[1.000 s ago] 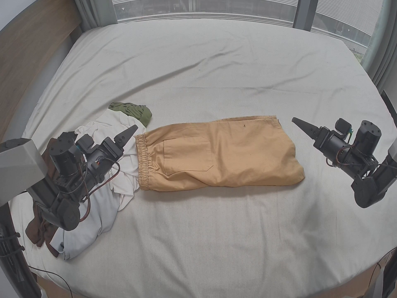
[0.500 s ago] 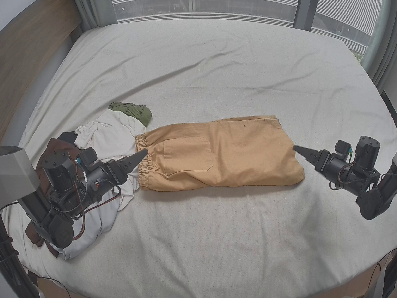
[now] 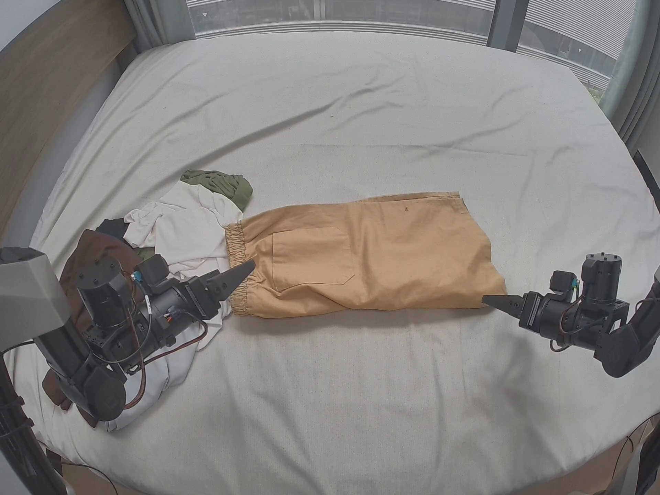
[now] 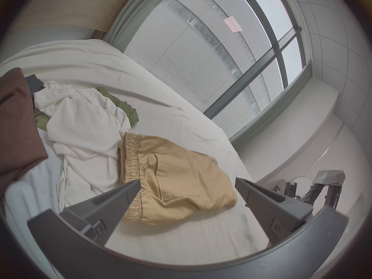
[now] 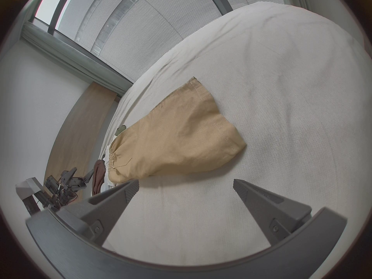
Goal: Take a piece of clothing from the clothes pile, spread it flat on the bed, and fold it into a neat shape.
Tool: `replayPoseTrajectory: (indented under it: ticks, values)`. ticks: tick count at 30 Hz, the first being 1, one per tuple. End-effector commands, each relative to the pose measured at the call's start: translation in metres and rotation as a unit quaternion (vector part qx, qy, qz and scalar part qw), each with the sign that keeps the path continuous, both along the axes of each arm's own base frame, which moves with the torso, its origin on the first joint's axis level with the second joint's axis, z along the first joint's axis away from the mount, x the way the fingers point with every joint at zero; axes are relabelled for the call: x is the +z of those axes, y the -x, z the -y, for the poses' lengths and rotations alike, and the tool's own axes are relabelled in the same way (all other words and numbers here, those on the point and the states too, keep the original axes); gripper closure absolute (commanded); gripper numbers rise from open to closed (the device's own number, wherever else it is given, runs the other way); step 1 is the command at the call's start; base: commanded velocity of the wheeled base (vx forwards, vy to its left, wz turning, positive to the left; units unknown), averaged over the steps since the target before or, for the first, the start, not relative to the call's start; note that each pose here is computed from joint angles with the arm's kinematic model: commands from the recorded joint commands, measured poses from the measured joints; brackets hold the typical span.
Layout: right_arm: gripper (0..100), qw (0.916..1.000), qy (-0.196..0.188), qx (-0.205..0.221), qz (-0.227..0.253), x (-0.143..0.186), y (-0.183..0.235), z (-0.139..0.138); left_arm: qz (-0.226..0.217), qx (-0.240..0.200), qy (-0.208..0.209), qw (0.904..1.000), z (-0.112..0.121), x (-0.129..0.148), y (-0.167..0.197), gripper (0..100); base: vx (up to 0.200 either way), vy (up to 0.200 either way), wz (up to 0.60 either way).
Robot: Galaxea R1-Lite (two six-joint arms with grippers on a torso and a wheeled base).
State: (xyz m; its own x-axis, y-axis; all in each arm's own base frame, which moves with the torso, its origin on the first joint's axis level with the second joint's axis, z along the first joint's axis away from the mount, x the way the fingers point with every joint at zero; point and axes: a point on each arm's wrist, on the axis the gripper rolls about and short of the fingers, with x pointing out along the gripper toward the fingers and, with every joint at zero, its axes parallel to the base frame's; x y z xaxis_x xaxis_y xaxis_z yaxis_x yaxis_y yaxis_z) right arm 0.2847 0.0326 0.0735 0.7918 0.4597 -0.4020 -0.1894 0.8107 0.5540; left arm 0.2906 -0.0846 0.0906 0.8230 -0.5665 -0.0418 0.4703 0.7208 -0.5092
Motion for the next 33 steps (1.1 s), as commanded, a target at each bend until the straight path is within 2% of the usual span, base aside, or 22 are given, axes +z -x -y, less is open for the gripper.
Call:
replayPoseTrajectory:
  ticks: [1, 5, 12, 15, 27, 33]
  values:
    - [0, 0.9998, 0.007, -0.014, -0.01, -0.012, -0.011, -0.003, -0.006, -0.002, -0.022, 0.9997, 0.001, -0.01, -0.001, 0, 0.0, 0.0, 0.0]
    - [0, 0.9998, -0.001, -0.017, -0.01, -0.014, -0.019, -0.005, -0.003, -0.001, -0.024, 0.9997, 0.001, -0.01, -0.002, 0, 0.0, 0.0, 0.0]
    - [0, 0.9979, -0.048, -0.032, -0.029, -0.014, -0.028, -0.011, -0.003, -0.013, -0.024, 0.9996, 0.009, -0.009, 0.002, 0, 0.0, 0.0, 0.0]
    - [0, 0.9973, -0.049, -0.032, -0.044, -0.024, -0.031, -0.013, -0.006, -0.015, -0.028, 0.9995, 0.011, -0.012, 0.003, 0, 0.0, 0.0, 0.0]
    - [0, 0.9971, -0.065, -0.036, -0.01, -0.038, -0.051, -0.016, -0.002, -0.009, -0.024, 0.9997, 0.008, -0.009, 0.002, 0, 0.0, 0.0, 0.0]
    - [0, 0.9965, -0.07, -0.041, 0.023, -0.046, -0.067, -0.021, 0.001, -0.005, -0.024, 0.9997, 0.005, -0.008, 0.0, 0, 0.0, 0.0, 0.0]
